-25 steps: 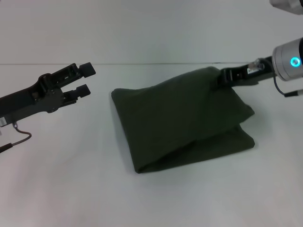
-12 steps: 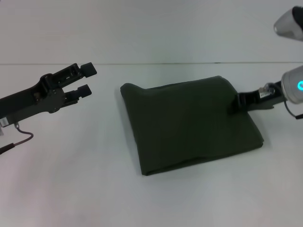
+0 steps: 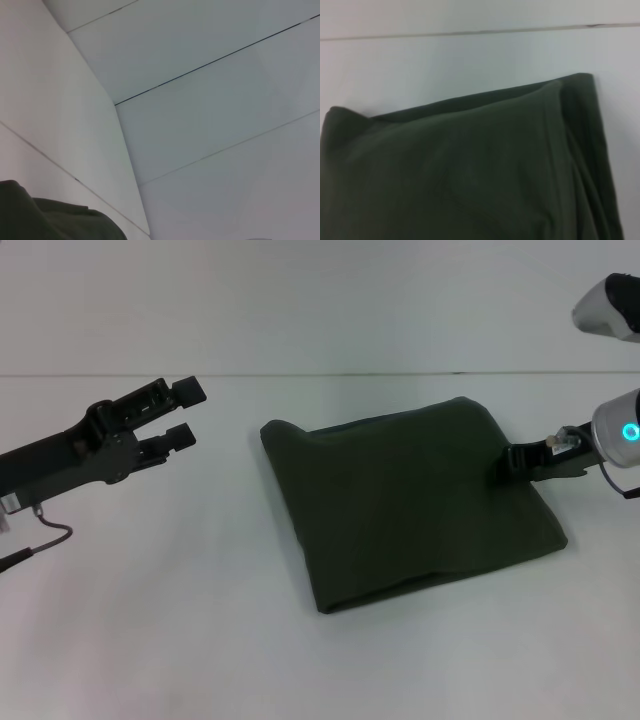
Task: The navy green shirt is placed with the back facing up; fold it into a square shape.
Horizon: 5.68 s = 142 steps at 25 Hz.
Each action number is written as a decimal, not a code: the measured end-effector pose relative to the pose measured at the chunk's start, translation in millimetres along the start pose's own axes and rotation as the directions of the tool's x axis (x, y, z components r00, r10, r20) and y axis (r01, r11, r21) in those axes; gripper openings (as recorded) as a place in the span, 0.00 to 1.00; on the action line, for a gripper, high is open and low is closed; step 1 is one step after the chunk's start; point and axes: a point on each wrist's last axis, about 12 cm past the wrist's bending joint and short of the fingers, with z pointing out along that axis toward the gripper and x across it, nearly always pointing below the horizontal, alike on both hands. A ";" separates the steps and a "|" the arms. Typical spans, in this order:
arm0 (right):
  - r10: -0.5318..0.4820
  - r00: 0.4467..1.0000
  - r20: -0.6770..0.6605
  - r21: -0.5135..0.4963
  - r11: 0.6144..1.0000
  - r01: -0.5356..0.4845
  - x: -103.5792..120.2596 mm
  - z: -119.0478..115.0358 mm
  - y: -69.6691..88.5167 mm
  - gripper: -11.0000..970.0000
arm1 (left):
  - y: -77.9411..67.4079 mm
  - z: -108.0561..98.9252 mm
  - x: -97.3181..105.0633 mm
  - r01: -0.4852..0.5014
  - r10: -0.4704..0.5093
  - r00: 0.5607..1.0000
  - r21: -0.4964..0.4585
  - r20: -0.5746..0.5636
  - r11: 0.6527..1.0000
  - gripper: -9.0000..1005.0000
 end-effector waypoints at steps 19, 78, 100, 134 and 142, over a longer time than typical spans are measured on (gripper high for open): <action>0.080 0.981 0.179 0.049 0.995 -0.090 -31.9 -42.9 -20.6 0.47 | -1.1 -0.2 -1.9 -0.001 0.001 1.000 0.010 0.016 1.000 0.94; 0.395 0.779 0.487 -0.568 0.820 -0.061 104.6 -115.1 -111.0 0.88 | 54.0 65.9 91.9 0.357 -0.431 0.886 -0.339 -0.171 0.870 0.82; 0.434 0.758 0.487 -0.580 0.810 -0.090 109.9 -113.7 -115.1 0.88 | 55.2 94.9 99.1 0.313 -0.422 0.881 -0.405 -0.215 0.859 0.83; 0.469 0.741 0.481 -0.601 0.792 -0.111 110.7 -112.9 -116.4 0.88 | 58.7 60.0 60.8 0.233 -0.305 0.943 -0.398 -0.129 0.887 0.03; 0.478 0.737 0.478 -0.606 0.787 -0.117 110.8 -113.0 -116.6 0.88 | 64.6 12.8 32.7 0.242 -0.307 0.948 -0.442 -0.081 0.864 0.03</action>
